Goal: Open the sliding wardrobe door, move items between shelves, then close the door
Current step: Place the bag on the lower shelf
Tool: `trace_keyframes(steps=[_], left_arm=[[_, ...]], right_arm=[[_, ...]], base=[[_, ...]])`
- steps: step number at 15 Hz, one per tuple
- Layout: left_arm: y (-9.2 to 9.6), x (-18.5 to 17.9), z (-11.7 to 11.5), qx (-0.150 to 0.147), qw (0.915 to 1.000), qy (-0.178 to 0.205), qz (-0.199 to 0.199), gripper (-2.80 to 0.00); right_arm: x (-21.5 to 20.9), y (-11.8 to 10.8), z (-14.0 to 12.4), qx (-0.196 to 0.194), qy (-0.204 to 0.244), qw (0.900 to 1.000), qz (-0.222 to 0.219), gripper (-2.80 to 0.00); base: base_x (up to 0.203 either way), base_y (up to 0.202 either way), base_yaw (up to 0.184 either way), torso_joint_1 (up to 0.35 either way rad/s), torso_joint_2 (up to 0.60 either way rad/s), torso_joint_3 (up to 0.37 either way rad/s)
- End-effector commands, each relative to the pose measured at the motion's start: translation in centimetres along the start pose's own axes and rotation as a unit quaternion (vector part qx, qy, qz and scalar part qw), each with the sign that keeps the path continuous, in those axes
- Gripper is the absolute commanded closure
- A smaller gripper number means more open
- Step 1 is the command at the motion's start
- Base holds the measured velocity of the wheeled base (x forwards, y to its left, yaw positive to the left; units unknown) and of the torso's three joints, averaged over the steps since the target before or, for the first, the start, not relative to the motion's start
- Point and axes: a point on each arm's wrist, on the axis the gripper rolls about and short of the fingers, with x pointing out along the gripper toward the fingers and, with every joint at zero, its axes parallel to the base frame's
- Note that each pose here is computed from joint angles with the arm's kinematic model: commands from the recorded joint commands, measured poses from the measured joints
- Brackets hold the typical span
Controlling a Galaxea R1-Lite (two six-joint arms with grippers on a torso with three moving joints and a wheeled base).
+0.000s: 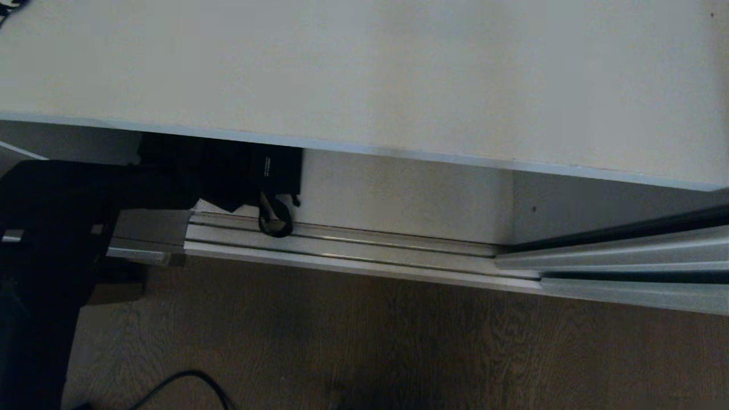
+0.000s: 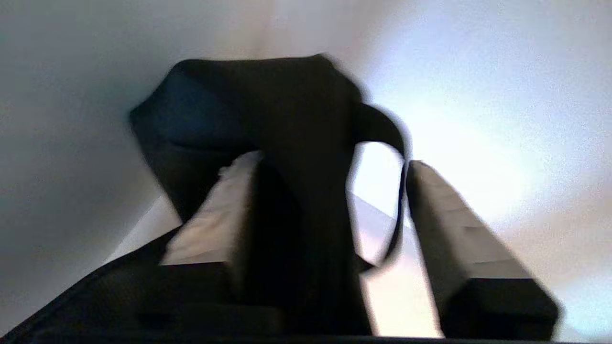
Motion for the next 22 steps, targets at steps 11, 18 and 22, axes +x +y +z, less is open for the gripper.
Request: trace_keyframes(steps=[11,18,22], left_arm=[[-1.2,0.6,1.2,0.077,0.9922,0.098,0.005,-2.8],[-1.8,0.8,2.1,0.065,0.9944,0.082,-0.013,-2.8],[-2.2,0.8,2.4,0.114,0.9876,0.068,-0.084,-2.8]], right_arm=[[0.0,0.0,-0.1,0.0,-0.001,1.0,0.0,0.0],[0.0,0.0,-0.1,0.0,-0.001,1.0,0.0,0.0],[0.0,0.0,-0.1,0.0,-0.001,1.0,0.0,0.0]], base=[[0.0,0.0,0.0,0.0,0.0,0.0],[0.0,0.0,0.0,0.0,0.0,0.0],[0.0,0.0,0.0,0.0,0.0,0.0]])
